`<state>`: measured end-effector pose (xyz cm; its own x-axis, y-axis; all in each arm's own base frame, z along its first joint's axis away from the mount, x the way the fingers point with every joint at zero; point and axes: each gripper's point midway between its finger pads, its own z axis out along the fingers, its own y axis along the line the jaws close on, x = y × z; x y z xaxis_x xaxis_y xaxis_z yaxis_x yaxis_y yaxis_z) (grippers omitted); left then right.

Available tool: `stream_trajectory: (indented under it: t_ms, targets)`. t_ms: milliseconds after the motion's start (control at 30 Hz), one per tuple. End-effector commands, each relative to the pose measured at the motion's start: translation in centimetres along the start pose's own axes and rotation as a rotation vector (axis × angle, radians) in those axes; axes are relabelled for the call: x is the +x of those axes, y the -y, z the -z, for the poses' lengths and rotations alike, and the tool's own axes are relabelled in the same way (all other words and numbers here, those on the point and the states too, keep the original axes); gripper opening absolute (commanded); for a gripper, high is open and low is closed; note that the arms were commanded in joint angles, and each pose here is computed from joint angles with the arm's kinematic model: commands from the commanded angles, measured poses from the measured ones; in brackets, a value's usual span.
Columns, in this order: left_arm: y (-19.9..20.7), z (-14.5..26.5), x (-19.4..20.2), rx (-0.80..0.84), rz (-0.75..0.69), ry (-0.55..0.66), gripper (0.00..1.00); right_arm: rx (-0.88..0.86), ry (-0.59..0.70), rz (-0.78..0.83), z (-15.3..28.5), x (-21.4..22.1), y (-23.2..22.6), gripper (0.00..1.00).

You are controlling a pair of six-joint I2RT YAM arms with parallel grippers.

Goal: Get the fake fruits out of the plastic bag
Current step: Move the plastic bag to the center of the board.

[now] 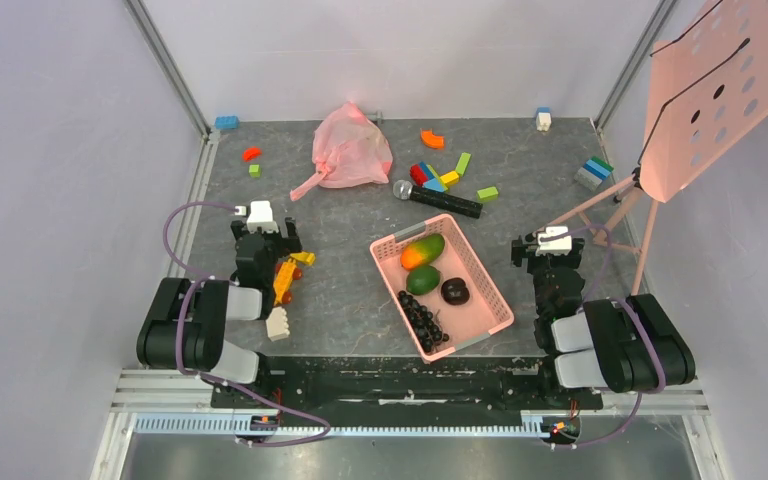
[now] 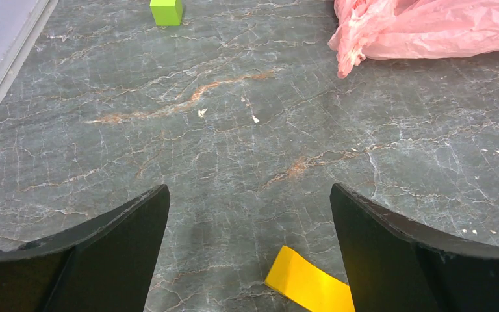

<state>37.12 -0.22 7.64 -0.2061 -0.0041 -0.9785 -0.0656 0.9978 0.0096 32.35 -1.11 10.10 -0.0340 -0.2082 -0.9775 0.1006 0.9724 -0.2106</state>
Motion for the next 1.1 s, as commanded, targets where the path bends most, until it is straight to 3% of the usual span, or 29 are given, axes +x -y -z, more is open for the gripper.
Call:
stream_trajectory:
  t_ms: [0, 567, 733, 833, 1000, 1067]
  targets:
    - [-0.2, -0.5, -1.3, -0.019, 0.010, 0.043, 1.00, 0.007, -0.035, -0.001, 2.3, 1.9, 0.3, 0.98]
    - [0.2, 0.6, -2.8, 0.001, 0.000, 0.085, 1.00, -0.019, -0.028, 0.010, 2.0, 1.6, 0.0, 0.98]
    - [-0.7, 1.6, -5.4, -0.125, 0.007, 0.063, 1.00, -0.097, -0.060, 0.028, 0.5, 0.4, -1.3, 0.98]
    - [-1.2, 2.0, -7.0, -0.211, 0.125, 0.063, 1.00, -0.030, -0.068, -0.041, 0.0, -0.9, -0.3, 0.98]
    - [-0.5, 2.1, -9.8, -0.221, 0.265, 0.011, 1.00, -0.069, -0.116, -0.133, -1.2, -3.2, -1.5, 0.98]
    - [-0.2, 2.6, -10.8, -0.248, 0.410, -0.031, 1.00, -0.117, -0.096, -0.161, -1.8, -4.9, -2.9, 0.98]
